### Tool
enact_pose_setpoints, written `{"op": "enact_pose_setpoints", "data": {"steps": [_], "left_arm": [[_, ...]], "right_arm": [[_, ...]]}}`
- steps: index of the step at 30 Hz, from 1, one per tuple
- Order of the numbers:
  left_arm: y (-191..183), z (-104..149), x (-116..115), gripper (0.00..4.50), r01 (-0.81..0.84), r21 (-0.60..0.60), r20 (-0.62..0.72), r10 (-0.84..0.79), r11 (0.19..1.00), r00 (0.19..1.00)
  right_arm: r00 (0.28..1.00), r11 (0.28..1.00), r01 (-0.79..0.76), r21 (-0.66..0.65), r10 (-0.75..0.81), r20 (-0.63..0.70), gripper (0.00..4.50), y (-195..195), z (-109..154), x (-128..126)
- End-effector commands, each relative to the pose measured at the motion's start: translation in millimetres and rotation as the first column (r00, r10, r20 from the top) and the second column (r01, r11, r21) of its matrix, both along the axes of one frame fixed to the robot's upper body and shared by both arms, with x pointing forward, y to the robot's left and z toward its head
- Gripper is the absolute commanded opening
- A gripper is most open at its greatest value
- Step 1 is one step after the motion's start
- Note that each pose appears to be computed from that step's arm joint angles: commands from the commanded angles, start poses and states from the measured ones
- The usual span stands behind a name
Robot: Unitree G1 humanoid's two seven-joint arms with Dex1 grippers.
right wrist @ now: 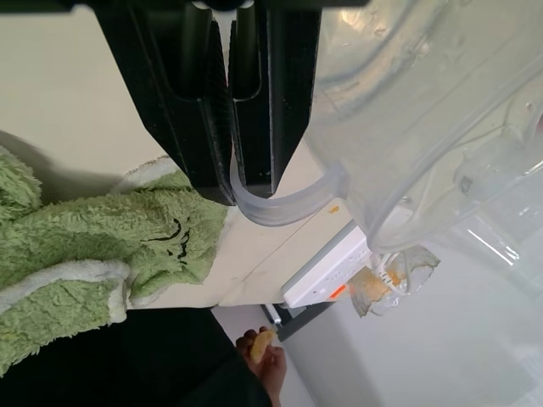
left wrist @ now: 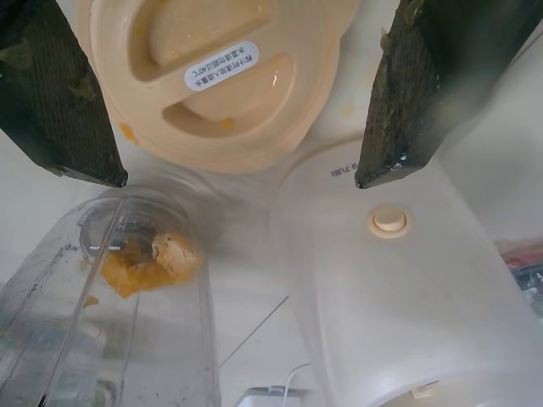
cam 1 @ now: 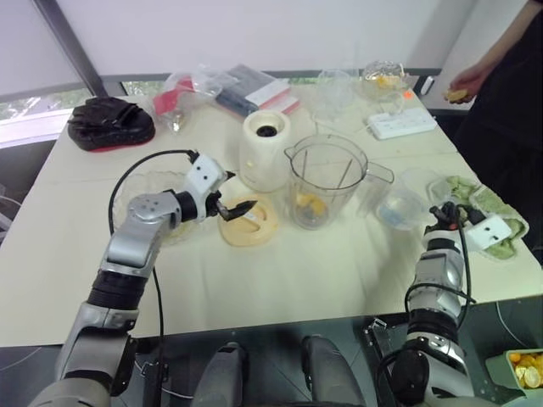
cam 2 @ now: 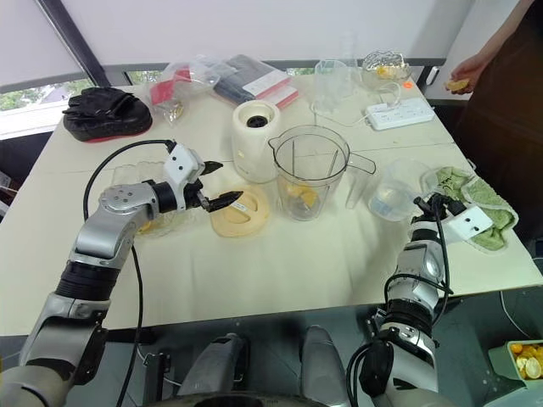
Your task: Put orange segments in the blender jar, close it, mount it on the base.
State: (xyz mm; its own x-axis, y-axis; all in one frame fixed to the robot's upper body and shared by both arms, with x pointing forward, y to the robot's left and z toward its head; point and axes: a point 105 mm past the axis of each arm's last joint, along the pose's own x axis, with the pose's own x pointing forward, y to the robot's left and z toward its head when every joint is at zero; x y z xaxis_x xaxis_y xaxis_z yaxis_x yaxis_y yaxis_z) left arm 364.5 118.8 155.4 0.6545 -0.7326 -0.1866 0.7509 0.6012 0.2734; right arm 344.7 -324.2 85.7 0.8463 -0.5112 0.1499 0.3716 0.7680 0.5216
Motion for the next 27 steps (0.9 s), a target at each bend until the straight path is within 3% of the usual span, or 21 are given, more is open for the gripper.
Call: {"op": "enact_pose_setpoints", "data": {"steps": [1, 12, 14, 17, 27], "left_arm": [[-2.8, 15.3, -2.4, 4.50, 0.010, -0.028, 0.049, -0.008, 1.000, 0.999], [-10.3, 12.2, -1.0, 4.50, 0.017, -0.040, 0.046, -0.015, 0.999, 0.999], [-11.0, 11.7, -0.7, 4.50, 0.017, -0.043, 0.045, -0.015, 0.999, 0.999], [-12.1, 11.2, -0.4, 4.50, 0.018, -0.046, 0.045, -0.016, 0.999, 0.999], [-11.4, 8.1, 1.0, 4.50, 0.024, -0.048, 0.045, -0.022, 0.999, 0.999]], "right_arm": [[1.000, 0.999, 0.014, -0.050, -0.014, -0.005, 0.02, -3.5, 3.6, -3.5], [0.998, 0.992, -0.003, -0.127, -0.006, -0.070, 0.02, -4.5, 1.5, -7.4], [0.997, 0.992, -0.003, -0.130, -0.008, -0.083, 0.63, -5.7, 0.3, -7.7], [0.994, 0.989, 0.004, -0.147, -0.020, -0.110, 1.99, -8.1, -0.9, -8.5], [0.991, 0.984, -0.010, -0.177, -0.013, -0.130, 1.99, -1.2, 0.5, -29.9]]}}
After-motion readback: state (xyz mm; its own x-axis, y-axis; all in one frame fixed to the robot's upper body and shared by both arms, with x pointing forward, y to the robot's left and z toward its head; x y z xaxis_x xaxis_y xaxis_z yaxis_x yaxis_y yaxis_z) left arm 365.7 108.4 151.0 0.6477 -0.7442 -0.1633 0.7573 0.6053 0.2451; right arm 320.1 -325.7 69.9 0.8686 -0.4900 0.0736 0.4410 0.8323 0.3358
